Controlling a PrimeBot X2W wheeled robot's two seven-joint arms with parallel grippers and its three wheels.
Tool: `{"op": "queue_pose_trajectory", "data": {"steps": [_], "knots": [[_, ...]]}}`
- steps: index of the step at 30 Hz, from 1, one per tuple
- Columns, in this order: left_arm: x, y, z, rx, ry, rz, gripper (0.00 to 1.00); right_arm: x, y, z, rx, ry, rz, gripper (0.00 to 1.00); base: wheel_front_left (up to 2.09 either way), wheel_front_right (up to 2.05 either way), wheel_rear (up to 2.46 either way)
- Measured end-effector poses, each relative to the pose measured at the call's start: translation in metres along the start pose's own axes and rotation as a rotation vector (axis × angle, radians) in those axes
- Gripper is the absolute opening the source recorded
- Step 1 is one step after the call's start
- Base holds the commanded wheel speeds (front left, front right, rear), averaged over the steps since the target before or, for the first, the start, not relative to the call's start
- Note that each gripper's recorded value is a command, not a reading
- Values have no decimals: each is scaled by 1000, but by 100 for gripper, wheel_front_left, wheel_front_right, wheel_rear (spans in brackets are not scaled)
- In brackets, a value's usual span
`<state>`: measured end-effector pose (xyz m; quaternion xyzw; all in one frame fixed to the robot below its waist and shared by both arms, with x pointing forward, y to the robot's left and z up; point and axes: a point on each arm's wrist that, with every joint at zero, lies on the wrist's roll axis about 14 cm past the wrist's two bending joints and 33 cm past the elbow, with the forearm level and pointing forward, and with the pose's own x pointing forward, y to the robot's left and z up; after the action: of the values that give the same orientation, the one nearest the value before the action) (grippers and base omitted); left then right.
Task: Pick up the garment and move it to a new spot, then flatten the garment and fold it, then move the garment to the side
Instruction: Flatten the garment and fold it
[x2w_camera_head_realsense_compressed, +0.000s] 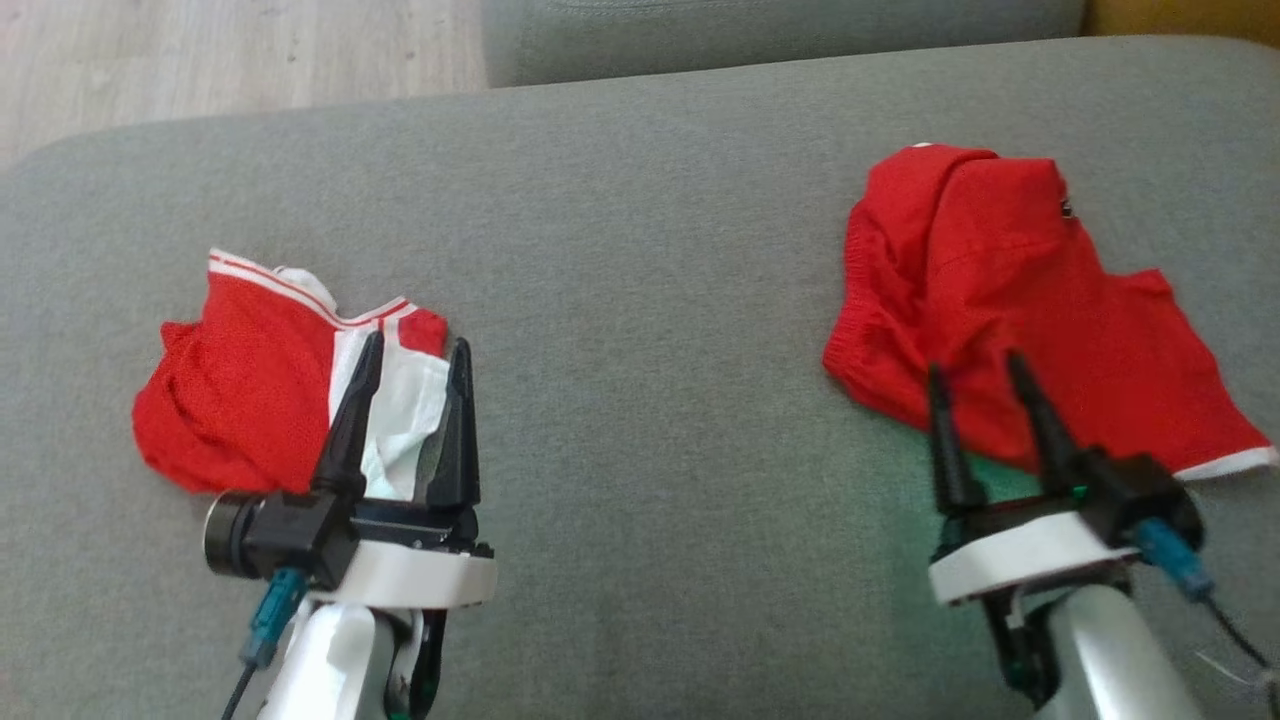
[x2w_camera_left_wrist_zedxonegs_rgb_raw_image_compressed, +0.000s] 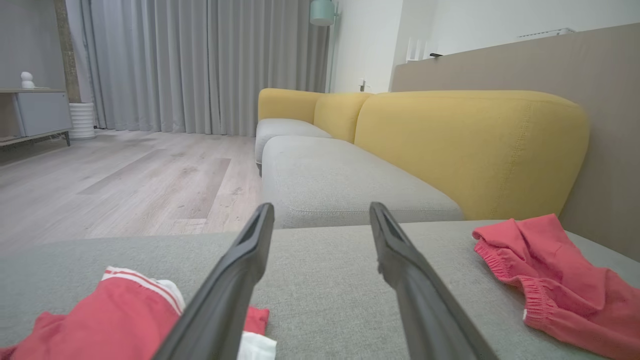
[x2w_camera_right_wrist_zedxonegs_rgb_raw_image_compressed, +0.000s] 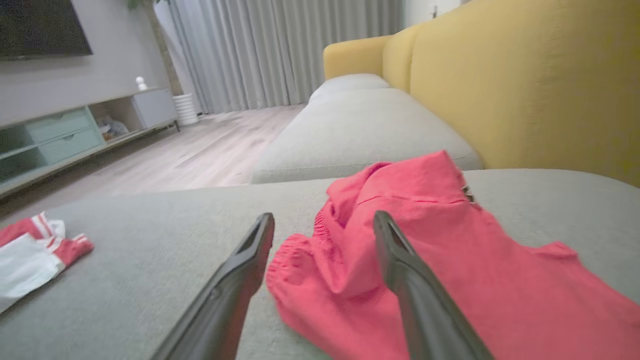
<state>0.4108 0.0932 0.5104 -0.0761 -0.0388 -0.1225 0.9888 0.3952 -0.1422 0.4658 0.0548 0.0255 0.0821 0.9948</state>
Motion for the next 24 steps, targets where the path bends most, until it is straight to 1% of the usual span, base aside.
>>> {"op": "queue_pose_trajectory", "data": {"steps": [3, 9, 14, 22, 23, 24], "knots": [[-2, 5, -2, 1, 7, 15, 100, 4, 17, -17, -23, 54, 59, 100, 0, 0, 0], [-4, 13, -10, -2, 28, 40, 100, 21, 29, -46, -86, 160, 119, 100, 0, 0, 0], [-2, 18, -14, -5, 38, 55, 100, 35, 28, -66, -120, 244, 133, 100, 0, 0, 0], [-1, 22, -19, -6, 52, 66, 100, 48, 26, -91, -94, 338, 130, 100, 0, 0, 0], [-2, 22, -20, -6, 53, 66, 100, 50, 26, -92, -88, 344, 130, 72, 0, 0, 0], [-2, 23, -20, -6, 53, 67, 100, 52, 27, -92, -87, 342, 133, 0, 0, 0, 0]]}}
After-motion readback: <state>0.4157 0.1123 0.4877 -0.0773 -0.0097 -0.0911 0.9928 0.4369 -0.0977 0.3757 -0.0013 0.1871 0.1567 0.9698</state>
